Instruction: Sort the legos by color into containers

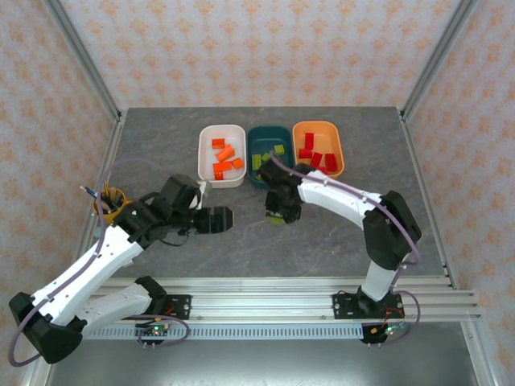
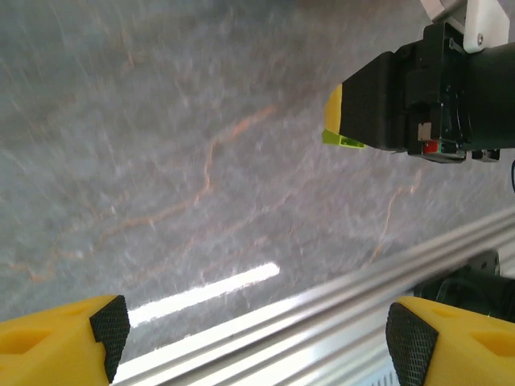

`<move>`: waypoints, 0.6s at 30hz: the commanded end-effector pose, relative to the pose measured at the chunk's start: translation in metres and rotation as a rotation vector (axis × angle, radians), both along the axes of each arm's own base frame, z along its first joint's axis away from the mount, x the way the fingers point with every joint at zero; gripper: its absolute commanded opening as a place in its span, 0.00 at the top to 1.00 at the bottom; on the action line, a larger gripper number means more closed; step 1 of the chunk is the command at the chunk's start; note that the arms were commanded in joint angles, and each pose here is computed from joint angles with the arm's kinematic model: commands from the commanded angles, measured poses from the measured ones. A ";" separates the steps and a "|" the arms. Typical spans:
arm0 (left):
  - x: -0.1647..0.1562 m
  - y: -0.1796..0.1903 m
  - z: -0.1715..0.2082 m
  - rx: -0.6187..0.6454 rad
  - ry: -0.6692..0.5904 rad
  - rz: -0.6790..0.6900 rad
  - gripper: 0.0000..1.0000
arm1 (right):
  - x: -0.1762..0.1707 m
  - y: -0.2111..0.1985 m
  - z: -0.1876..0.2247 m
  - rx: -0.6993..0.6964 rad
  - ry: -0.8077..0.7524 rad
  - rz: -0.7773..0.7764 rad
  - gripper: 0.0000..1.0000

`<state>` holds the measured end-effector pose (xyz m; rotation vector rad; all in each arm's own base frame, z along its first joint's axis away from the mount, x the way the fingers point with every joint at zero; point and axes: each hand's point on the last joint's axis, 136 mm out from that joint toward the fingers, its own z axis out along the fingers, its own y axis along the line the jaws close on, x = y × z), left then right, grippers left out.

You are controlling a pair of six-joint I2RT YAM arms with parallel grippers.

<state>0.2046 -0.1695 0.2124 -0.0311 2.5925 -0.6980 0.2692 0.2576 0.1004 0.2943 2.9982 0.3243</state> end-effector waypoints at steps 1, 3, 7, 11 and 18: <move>0.020 0.025 0.025 0.100 -0.103 0.127 0.14 | 0.045 -0.010 0.030 -0.016 -0.109 0.005 0.72; 0.031 0.042 0.036 0.164 -0.145 0.226 0.14 | 0.078 -0.006 0.041 0.001 -0.159 -0.004 0.72; 0.047 0.065 0.057 0.213 -0.235 0.374 0.14 | 0.138 -0.003 0.048 0.022 -0.236 -0.036 0.73; 0.062 0.060 0.072 0.197 -0.290 0.397 0.14 | 0.191 0.007 0.048 0.057 -0.293 -0.040 0.73; 0.091 0.032 0.093 0.147 -0.353 0.337 0.13 | 0.251 0.019 0.026 0.074 -0.325 -0.034 0.72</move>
